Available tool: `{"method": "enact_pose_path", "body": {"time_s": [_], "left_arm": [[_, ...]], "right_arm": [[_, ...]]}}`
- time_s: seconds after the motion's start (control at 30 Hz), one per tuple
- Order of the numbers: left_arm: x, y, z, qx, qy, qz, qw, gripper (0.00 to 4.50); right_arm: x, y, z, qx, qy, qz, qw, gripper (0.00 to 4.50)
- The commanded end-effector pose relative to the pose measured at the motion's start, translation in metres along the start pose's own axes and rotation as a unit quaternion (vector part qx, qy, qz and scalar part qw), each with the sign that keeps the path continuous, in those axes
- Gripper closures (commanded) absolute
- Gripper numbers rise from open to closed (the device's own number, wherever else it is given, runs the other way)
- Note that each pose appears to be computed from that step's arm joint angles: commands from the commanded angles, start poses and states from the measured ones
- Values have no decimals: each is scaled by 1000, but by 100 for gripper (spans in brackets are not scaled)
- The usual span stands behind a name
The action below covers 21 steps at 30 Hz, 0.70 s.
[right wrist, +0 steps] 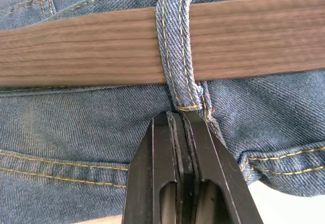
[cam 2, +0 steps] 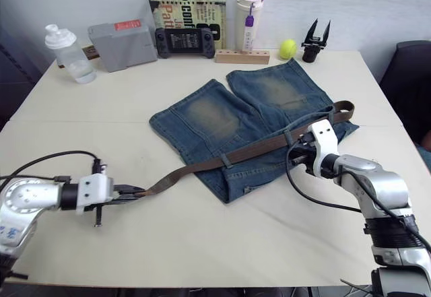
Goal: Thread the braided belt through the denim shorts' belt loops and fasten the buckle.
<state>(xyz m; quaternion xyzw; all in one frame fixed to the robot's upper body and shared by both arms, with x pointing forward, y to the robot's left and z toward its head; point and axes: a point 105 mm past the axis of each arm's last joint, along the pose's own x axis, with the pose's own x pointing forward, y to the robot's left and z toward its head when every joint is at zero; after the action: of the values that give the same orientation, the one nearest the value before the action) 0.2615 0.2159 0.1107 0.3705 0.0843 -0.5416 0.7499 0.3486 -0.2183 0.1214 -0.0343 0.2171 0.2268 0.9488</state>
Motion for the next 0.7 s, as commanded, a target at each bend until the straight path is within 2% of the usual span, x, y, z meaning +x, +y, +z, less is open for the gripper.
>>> {"method": "enact_pose_path", "body": {"time_s": [0.03,0.37,0.57,0.7], "left_arm": [[-43,-39,-47,-176,37,36,983,450],[-94,-68,-80,-324,52,128,936,450],[-107,-77,-86,-369,50,148,916,450],[-113,-82,-91,-380,66,156,910,450]], "right_arm": [[9,0,-17,-2,54,11,998,446],[17,8,-4,-7,46,35,998,446],[19,12,-1,-8,45,43,998,446],[18,12,1,-9,43,47,998,446]]}}
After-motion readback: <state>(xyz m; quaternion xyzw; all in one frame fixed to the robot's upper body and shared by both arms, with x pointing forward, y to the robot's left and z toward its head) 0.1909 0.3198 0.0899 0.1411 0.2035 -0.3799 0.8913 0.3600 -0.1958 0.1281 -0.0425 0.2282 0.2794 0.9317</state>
